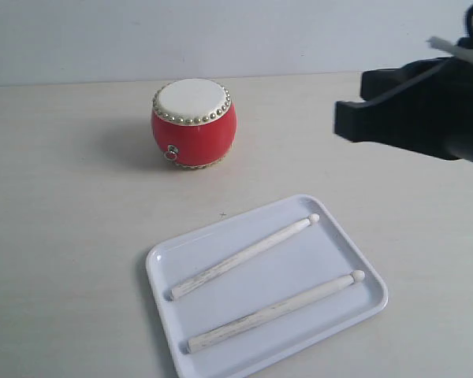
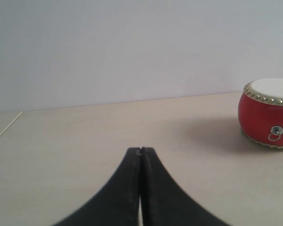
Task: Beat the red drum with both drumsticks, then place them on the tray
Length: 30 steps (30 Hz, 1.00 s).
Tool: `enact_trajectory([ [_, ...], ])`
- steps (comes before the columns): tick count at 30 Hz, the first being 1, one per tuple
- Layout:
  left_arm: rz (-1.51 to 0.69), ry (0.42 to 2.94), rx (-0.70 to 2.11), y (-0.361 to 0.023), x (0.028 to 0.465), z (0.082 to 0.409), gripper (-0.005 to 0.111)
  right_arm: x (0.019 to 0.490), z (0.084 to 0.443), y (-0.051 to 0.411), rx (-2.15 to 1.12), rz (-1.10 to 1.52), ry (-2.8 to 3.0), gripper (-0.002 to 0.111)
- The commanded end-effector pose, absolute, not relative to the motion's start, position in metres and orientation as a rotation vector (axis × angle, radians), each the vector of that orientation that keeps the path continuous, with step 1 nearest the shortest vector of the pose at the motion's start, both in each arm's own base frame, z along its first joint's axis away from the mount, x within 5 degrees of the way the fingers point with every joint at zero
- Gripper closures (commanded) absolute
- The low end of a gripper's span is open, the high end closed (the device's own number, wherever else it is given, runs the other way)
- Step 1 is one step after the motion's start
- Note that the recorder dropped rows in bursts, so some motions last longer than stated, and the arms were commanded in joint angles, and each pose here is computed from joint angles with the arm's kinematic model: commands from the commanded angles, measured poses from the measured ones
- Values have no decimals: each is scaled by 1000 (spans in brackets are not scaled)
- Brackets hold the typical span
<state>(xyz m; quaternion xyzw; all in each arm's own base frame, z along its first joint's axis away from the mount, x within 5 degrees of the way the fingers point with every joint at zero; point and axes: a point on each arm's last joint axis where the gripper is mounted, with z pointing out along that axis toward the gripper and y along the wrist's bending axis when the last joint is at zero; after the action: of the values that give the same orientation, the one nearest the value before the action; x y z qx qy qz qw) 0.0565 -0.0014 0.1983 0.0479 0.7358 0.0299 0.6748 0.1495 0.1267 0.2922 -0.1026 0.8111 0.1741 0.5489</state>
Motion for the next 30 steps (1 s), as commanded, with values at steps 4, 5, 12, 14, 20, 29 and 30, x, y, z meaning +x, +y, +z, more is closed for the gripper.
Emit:
enact_trajectory([
  [4, 63, 1651, 98, -1, 56, 198, 107, 130, 280, 71, -165, 566, 1830, 108],
  [5, 63, 1651, 98, -1, 56, 198, 107, 126, 277, 65, -150, 565, 1814, 108],
  [12, 65, 1651, 100, -1, 56, 198, 107, 87, 255, 25, -5, 419, 1632, 108],
  [14, 65, 1651, 100, -1, 56, 198, 107, 79, 245, 20, 30, 383, 1596, 108],
  [20, 65, 1651, 100, -1, 56, 198, 107, 70, 226, 16, 88, 321, 1560, 108],
  [29, 65, 1651, 100, -1, 56, 198, 107, 71, 223, 2, 204, 193, 1571, 108],
  [30, 65, 1651, 100, -1, 56, 198, 107, 71, 223, 0, 228, 181, 1571, 108],
])
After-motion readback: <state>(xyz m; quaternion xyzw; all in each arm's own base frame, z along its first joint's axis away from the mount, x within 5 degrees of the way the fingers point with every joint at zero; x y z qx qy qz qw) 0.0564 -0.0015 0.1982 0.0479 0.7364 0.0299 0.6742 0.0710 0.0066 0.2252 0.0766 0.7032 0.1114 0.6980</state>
